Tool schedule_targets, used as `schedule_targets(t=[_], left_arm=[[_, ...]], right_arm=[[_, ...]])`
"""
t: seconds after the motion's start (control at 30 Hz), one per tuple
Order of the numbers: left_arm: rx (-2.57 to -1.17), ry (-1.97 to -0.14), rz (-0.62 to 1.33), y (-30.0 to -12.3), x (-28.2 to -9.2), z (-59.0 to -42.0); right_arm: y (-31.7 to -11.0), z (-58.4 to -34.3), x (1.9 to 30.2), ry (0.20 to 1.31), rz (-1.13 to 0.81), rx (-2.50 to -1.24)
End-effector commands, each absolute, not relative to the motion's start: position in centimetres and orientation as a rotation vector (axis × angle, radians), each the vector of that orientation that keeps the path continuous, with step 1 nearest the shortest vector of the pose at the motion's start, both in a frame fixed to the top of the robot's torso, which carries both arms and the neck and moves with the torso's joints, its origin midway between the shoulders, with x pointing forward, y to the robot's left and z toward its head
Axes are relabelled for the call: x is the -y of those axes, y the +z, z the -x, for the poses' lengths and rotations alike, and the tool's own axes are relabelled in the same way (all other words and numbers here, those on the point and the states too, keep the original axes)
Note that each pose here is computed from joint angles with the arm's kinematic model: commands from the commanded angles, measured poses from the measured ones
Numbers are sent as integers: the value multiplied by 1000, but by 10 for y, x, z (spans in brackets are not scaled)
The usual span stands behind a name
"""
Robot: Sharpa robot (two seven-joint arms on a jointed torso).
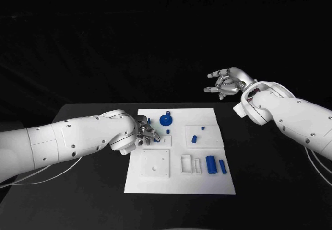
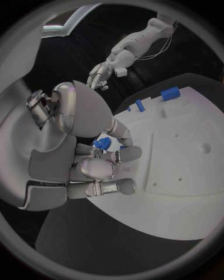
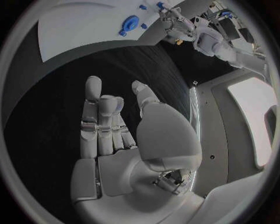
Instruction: Assemble the parts on the task board
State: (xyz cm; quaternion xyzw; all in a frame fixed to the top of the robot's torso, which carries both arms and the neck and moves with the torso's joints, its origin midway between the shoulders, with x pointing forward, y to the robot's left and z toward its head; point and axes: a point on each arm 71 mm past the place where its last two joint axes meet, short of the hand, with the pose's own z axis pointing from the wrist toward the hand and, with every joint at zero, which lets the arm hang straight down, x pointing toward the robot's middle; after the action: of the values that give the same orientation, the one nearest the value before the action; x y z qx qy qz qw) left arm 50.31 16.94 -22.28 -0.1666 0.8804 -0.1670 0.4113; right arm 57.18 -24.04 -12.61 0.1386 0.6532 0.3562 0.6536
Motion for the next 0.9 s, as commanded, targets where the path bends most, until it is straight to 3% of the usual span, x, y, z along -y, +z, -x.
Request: schedule_targets(t=[0.03, 0.9], left_arm=[[-2250, -394, 401, -228, -170, -501], [-2270, -388, 402, -229, -169, -503]], right_arm=[[-126, -572, 239, 813, -302, -1493], [-128, -573, 238, 810, -303, -1501]])
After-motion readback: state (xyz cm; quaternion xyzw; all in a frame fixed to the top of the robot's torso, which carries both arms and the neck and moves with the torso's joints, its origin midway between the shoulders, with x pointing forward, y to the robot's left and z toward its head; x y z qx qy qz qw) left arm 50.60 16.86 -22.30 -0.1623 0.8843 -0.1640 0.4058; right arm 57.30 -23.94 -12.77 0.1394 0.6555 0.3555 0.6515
